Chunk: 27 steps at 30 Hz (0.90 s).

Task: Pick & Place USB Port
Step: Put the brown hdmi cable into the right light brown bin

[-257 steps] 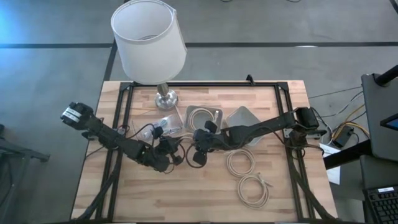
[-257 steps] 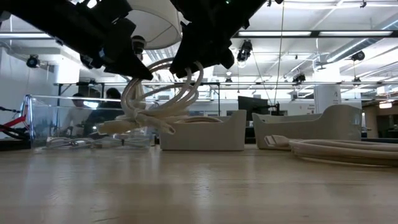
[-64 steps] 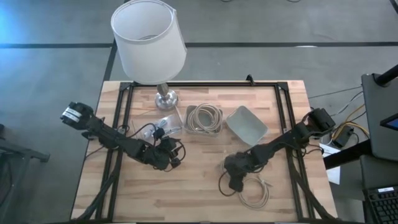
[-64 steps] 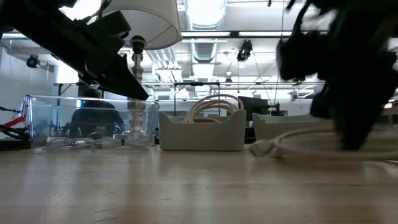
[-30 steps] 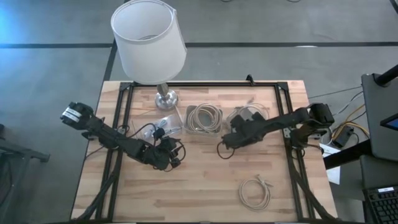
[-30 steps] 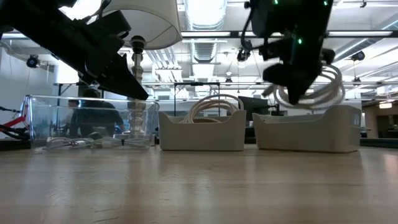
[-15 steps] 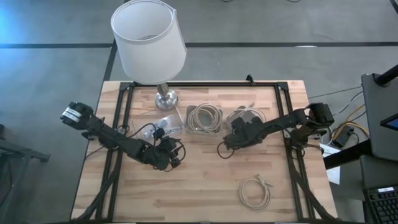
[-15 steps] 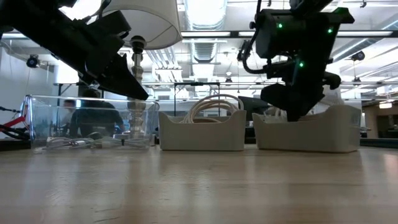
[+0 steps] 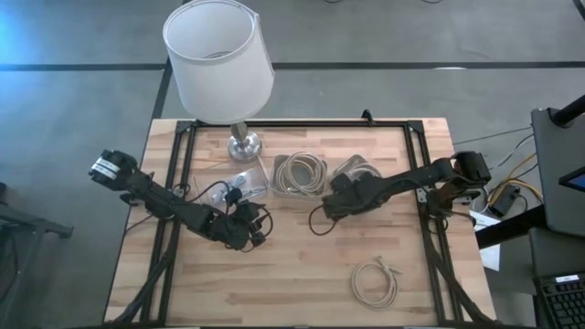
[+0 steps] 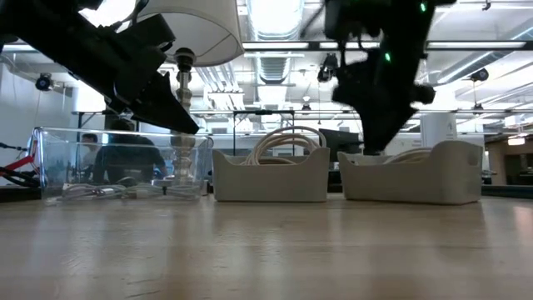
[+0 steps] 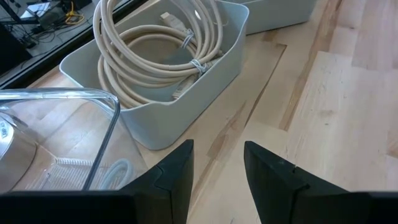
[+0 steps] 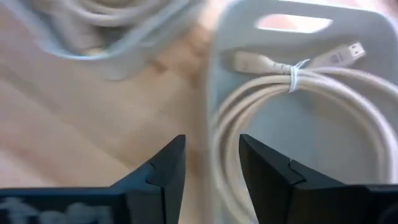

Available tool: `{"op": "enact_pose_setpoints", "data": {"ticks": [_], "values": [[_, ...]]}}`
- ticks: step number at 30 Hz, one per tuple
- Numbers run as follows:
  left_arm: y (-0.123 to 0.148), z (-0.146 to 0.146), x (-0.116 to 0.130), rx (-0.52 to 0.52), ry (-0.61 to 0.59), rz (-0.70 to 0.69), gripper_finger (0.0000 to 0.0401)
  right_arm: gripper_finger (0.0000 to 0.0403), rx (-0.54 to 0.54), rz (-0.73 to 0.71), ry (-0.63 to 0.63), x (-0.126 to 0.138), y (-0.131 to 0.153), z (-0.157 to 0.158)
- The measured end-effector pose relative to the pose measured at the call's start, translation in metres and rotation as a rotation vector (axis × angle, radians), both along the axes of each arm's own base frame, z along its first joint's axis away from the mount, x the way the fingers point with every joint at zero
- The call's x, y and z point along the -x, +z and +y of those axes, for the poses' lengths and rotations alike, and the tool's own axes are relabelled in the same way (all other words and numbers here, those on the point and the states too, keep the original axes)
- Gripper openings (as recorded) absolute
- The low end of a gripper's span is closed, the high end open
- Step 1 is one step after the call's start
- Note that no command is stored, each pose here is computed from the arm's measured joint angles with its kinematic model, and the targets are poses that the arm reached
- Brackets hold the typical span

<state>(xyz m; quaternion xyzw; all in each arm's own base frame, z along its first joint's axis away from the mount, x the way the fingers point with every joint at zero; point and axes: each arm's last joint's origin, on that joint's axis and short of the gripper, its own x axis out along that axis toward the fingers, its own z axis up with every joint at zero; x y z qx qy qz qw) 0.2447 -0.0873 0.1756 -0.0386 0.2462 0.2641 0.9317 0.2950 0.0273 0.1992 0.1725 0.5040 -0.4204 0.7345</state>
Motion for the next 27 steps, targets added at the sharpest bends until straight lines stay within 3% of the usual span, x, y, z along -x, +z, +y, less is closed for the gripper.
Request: {"op": "enact_pose_setpoints", "data": {"ticks": [6, 12, 16, 21, 27], "values": [[0.0, 0.0, 0.0, 0.0, 0.0, 0.0, 0.0145, 0.015, -0.089, -0.034, 0.106, -0.008, 0.029, 0.028], [0.0, 0.0, 0.0, 0.001, 0.0, -0.001, 0.0145, 0.0141, -0.132, -0.023, 0.115, 0.006, 0.046, 0.072], [0.001, 0.0, -0.001, 0.003, 0.0, -0.007, 0.0145, 0.0136, -0.31, 0.013, 0.105, 0.023, 0.042, 0.109], [0.009, -0.001, -0.006, -0.016, -0.016, -0.016, 0.0145, 0.0136, -0.452, 0.095, -0.025, 0.055, 0.027, 0.148], [0.02, 0.0, -0.014, 0.007, -0.002, -0.077, 0.0145, 0.0143, -0.485, 0.145, -0.159, 0.086, 0.008, 0.173]]}}
